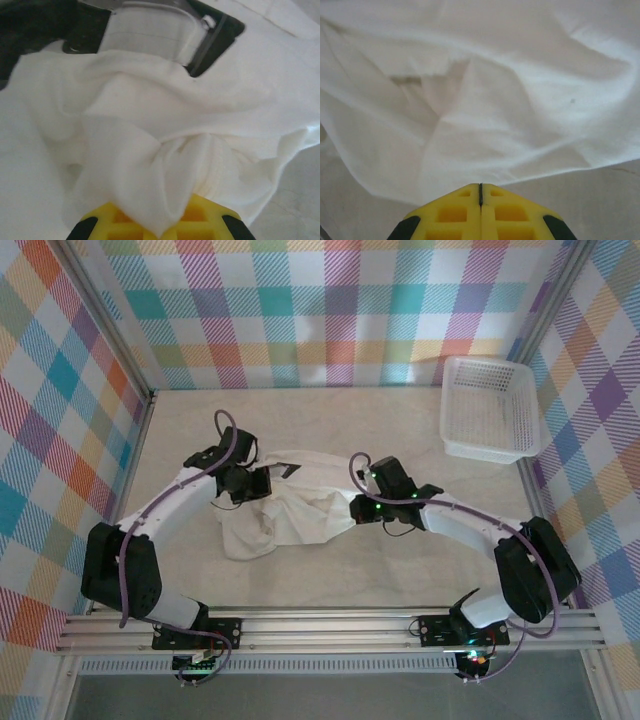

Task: Fold the inside-out t-shirt

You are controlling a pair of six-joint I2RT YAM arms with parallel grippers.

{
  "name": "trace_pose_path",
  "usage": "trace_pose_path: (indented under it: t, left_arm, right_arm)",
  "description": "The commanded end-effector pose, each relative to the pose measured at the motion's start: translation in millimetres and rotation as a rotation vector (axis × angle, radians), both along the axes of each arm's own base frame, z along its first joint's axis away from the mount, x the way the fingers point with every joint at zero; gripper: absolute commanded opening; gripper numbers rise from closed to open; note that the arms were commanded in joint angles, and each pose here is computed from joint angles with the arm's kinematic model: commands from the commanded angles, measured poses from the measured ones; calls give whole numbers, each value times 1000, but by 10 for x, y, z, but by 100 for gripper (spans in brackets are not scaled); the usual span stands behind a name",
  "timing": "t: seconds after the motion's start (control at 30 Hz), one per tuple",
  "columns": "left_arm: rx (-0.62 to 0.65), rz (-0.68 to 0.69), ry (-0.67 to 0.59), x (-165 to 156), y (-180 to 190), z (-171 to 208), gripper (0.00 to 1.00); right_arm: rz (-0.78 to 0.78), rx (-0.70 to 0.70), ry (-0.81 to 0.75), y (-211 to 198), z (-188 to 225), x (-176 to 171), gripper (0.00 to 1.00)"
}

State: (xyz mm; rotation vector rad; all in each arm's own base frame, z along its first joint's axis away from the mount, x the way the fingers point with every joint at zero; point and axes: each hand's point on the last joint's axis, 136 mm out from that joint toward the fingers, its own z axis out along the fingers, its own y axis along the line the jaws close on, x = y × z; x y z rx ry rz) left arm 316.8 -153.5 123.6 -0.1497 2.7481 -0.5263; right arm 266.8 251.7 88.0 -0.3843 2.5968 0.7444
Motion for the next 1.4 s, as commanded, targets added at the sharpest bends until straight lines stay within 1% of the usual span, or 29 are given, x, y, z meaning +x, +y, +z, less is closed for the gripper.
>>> trace_pose_path:
  t: [0.0,0.03,0.1,0.17,0.23,0.33,0.47,0.53,0.57,0.63,0.67,0.7,0.73,0.77,0.8,0.83,0.9,0.93,0.97,1.03,1.13,1.2,1.23,1.3,1.37]
  left_arm:
    - [-47,-107,83,-275,-162,-176,0]
    - [-44,-112,87,-304,-174,-202,0]
    - [-34,-119,95,-361,-183,-229,0]
    - [-11,-121,107,-422,-160,-259,0]
    - [27,-111,118,-482,-93,-292,0]
    - [83,-92,137,-582,35,-325,0]
    - [106,-73,130,-644,115,-298,0]
    - [102,-73,125,-646,109,-282,0]
    - [99,-73,122,-636,102,-273,0]
    - [89,-74,118,-619,81,-265,0]
    - [86,-73,113,-602,72,-257,0]
    - [91,-68,103,-580,81,-246,0]
    - [104,-56,89,-554,107,-228,0]
    - [135,-32,73,-521,175,-216,0]
    - [166,-9,60,-495,249,-210,0]
    - [195,17,50,-459,335,-218,0]
    - [224,63,56,-402,476,-286,0]
    - [224,76,64,-371,516,-335,0]
    - [213,83,70,-336,533,-385,1]
    - [190,96,63,-270,541,-429,7]
    - [190,112,28,-205,590,-343,13]
    - [183,110,-10,-204,598,-209,23]
    - [171,112,-31,-224,597,-122,29]
    - [123,113,-72,-314,568,56,38]
    - [31,120,-109,-446,475,220,42]
  right_arm:
    - [195,-5,-71,173,57,-75,28]
    - [247,-9,-124,256,146,-51,40]
    - [385,-71,-279,447,270,1,56]
    - [477,-154,-395,582,295,119,64]
    - [549,-190,-441,708,264,241,66]
    - [669,-288,-494,817,80,416,67]
    - [781,-413,-501,856,-218,595,67]
    - [852,-396,-463,909,-314,526,67]
    - [885,-362,-434,951,-348,455,68]
    - [900,-289,-395,1045,-372,372,68]
    - [883,-271,-391,1079,-367,387,66]
    - [868,-259,-385,1103,-364,399,61]
    - [853,-235,-385,1145,-310,402,46]
    - [829,-194,-387,1189,-190,402,23]
    - [807,-125,-382,1230,-22,373,6]
    - [788,1,-369,1265,261,303,0]
    - [737,305,-332,1242,887,207,0]
    - [664,460,-280,1178,1183,224,0]
    - [579,578,-184,1094,1382,262,0]
    - [539,708,-77,978,1654,254,0]
    - [536,756,5,911,1725,165,0]
    - [540,763,29,902,1712,128,0]
    - [533,757,41,902,1684,132,0]
    - [522,748,51,896,1639,157,0]
    - [522,741,51,892,1606,164,0]
